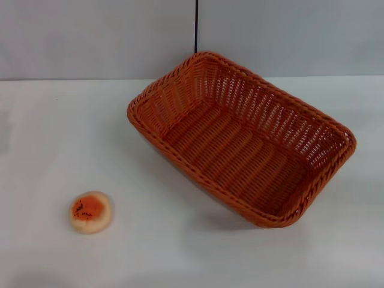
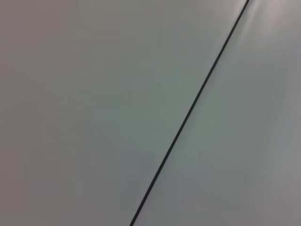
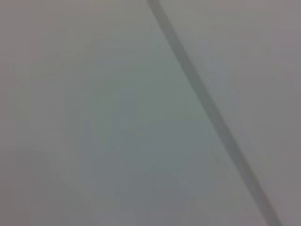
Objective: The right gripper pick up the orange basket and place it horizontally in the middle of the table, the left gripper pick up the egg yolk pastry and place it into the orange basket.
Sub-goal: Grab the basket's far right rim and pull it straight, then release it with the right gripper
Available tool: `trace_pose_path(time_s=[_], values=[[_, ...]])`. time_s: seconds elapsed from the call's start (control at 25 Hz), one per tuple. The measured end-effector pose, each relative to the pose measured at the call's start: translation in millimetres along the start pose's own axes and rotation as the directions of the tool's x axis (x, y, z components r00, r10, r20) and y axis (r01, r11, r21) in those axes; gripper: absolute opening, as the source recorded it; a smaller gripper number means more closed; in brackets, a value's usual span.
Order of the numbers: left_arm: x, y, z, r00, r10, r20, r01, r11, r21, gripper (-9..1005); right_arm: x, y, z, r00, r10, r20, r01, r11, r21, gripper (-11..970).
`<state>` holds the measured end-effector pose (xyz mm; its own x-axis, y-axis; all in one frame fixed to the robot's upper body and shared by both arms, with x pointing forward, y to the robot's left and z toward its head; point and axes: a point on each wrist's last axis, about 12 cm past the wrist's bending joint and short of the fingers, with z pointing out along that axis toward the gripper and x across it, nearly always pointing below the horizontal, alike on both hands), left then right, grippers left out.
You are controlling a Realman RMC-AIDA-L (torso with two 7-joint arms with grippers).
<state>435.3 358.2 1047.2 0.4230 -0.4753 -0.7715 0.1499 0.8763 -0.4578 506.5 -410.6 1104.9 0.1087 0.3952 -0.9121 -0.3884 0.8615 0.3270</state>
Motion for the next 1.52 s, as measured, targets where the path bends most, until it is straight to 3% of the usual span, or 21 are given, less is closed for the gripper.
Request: trace_pose_path(time_s=[0.24,0.4,0.48,0.52,0.64,0.68,0.8,0.88,0.92,1.04,1.12,1.52], values=[[4,2.4,4,1.000,-0.003,-0.029,0.002,1.000,-0.021,757,-21,9.7,18,0.994,-0.011,-0.113,-0.007,0.988,-0.157,423],[7,2.7,6,0.999,-0.005,-0.040,0.004,1.000,-0.028,831,-35,15.8,31,0.980,-0.002,-0.197,-0.041,0.976,-0.214,527],[8,3.1,7,0.999,-0.007,-0.046,0.005,0.999,-0.035,849,-47,19.7,45,0.941,0.000,-0.338,-0.088,0.965,-0.245,565],[8,3.2,7,0.999,-0.007,-0.048,0.005,0.999,-0.036,847,-47,19.7,45,0.941,0.000,-0.338,-0.088,0.965,-0.245,577],[9,3.2,7,0.999,-0.007,-0.050,0.006,0.999,-0.037,843,-59,26.0,60,0.885,-0.024,-0.465,-0.115,0.956,-0.269,613],[9,3.1,7,0.999,-0.009,-0.051,0.007,0.999,-0.038,842,-66,31.0,70,0.838,-0.053,-0.542,-0.121,0.952,-0.281,626],[10,2.9,7,0.998,-0.019,-0.053,0.017,0.999,-0.039,840,-72,36.0,82,0.790,-0.082,-0.608,-0.122,0.950,-0.287,662],[10,2.4,7,0.998,-0.025,-0.054,0.023,0.999,-0.037,839,-74,43.1,98,0.697,-0.120,-0.707,-0.135,0.946,-0.294,686],[10,2.4,7,0.998,-0.025,-0.054,0.023,0.999,-0.037,839,-74,43.1,98,0.697,-0.120,-0.707,-0.135,0.946,-0.294,685],[11,0.9,7,0.998,-0.030,-0.059,0.029,0.999,-0.028,837,-71,49.7,115,0.582,-0.179,-0.793,-0.122,0.945,-0.303,681],[12,0.4,6,0.997,-0.036,-0.066,0.035,0.999,-0.026,836,-60,58.1,135,0.452,-0.253,-0.856,-0.098,0.939,-0.329,679],[11,1.3,-2,0.994,-0.071,-0.078,0.068,0.997,-0.036,831,-40,66.8,150,0.374,-0.298,-0.878,-0.085,0.932,-0.352,667]])
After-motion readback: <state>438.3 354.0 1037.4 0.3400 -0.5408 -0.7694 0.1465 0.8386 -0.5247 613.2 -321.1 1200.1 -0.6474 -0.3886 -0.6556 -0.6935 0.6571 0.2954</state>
